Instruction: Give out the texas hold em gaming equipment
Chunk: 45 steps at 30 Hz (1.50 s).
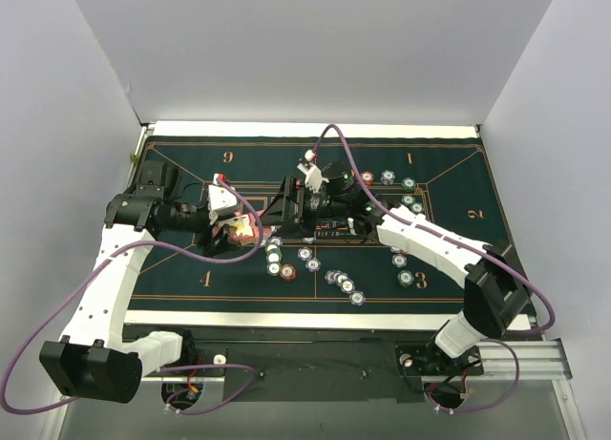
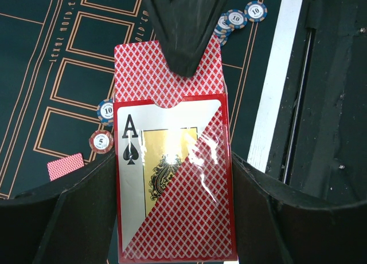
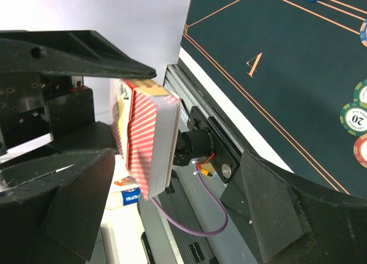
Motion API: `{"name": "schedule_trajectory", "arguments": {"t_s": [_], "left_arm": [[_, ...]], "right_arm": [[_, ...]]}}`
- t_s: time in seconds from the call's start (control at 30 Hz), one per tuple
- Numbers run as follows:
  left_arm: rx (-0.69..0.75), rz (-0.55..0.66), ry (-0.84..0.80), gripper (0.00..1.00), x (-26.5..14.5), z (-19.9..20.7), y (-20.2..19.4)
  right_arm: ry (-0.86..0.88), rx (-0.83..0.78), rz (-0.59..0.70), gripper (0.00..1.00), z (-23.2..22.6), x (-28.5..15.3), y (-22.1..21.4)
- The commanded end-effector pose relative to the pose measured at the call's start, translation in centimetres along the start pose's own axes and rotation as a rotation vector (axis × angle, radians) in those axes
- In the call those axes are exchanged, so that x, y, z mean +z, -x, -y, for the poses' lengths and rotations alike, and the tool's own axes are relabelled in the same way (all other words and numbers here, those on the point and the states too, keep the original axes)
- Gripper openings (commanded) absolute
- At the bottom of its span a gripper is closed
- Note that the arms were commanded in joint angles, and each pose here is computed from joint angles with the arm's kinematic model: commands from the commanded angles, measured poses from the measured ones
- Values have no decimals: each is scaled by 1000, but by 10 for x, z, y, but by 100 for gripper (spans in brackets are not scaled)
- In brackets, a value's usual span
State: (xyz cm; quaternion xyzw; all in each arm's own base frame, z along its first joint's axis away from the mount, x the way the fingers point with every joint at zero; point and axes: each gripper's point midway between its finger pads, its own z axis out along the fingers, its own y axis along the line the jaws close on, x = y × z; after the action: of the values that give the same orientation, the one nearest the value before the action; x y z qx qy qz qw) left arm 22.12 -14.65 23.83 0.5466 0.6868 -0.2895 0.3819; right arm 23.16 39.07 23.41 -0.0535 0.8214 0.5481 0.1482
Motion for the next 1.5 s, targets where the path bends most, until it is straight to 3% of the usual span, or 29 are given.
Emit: {"name": "schedule_trajectory", "arguments": {"t_s": [0.0, 0.13, 0.4, 0.53, 1.27, 1.47], "left_arm": [[60, 80, 4, 40, -5, 0, 23], [60, 81, 0, 40, -6, 1, 24], [65, 96, 0, 40, -7, 2, 28], [63, 99, -3, 40, -7, 2, 29], [61, 111, -7, 40, -6, 3, 31], [54, 109, -8, 39, -5, 2, 30]], "right_arm": [[51, -11, 13, 83, -19, 17, 6], [79, -2, 17, 77, -25, 22, 6], [60, 8, 26, 53, -16, 17, 3], [54, 9, 37, 48, -13, 13, 4], [86, 69, 121, 37, -10, -24, 23], [102, 98, 157, 29, -15, -40, 34]]}}
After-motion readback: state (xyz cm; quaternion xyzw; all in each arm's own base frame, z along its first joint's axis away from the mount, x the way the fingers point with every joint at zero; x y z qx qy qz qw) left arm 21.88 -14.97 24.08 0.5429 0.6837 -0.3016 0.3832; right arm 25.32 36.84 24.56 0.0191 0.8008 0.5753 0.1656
